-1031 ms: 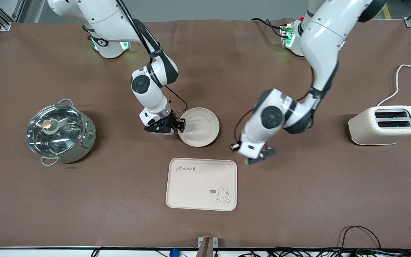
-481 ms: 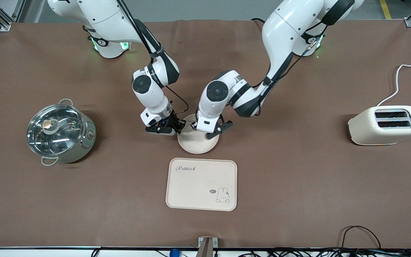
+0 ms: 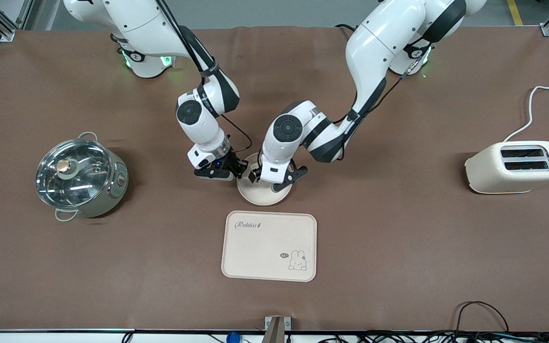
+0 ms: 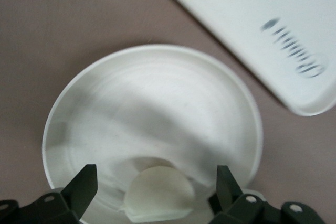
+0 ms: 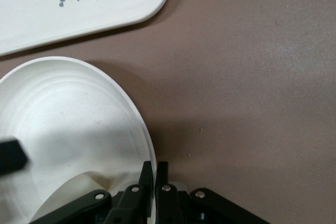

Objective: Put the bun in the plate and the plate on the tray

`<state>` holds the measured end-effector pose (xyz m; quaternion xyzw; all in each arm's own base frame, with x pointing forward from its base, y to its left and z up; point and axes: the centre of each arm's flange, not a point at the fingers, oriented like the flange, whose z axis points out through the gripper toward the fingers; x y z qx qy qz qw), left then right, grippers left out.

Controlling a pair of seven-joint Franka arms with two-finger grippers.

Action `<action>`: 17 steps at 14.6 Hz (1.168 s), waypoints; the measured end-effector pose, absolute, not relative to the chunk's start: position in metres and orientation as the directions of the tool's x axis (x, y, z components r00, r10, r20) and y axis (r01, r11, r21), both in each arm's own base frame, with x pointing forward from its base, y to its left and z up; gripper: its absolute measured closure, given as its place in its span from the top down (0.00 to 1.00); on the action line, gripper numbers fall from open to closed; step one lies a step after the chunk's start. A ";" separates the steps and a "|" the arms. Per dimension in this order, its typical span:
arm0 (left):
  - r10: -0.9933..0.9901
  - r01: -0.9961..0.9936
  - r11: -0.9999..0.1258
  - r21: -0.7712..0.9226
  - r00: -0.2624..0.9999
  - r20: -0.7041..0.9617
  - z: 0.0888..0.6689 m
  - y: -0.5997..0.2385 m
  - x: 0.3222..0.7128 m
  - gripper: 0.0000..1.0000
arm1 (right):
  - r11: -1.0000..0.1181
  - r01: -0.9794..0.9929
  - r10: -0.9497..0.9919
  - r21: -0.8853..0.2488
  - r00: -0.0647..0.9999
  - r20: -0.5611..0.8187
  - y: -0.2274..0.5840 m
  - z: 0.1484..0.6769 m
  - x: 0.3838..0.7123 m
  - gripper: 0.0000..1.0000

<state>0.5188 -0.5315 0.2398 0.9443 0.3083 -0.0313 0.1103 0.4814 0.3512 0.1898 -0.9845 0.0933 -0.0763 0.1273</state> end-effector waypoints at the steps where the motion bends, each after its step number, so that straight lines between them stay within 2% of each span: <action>1: 0.587 0.598 -0.773 0.212 0.801 -0.118 0.259 -0.526 0.531 1.00 | -0.949 -0.169 -0.209 -0.267 0.970 0.128 0.351 0.192 0.483 0.06; 4: 0.635 0.633 -0.738 0.235 0.769 -0.076 0.339 -0.468 0.584 1.00 | -0.942 -0.188 -0.229 -0.277 0.966 0.124 0.348 0.209 0.490 0.06; 8: 0.538 0.529 -0.833 0.164 0.843 0.010 0.448 -0.332 0.633 1.00 | -0.933 -0.217 -0.255 -0.287 0.961 0.104 0.336 0.243 0.505 0.06; 13: 0.286 0.283 -0.958 0.052 0.957 0.058 0.548 -0.193 0.631 1.00 | -0.887 -0.292 -0.346 -0.358 0.933 0.096 0.326 0.278 0.540 0.06; 17: 0.158 0.158 -0.987 -0.004 0.985 0.073 0.622 -0.125 0.597 1.00 | -0.861 -0.328 -0.391 -0.388 0.916 0.092 0.332 0.264 0.578 0.06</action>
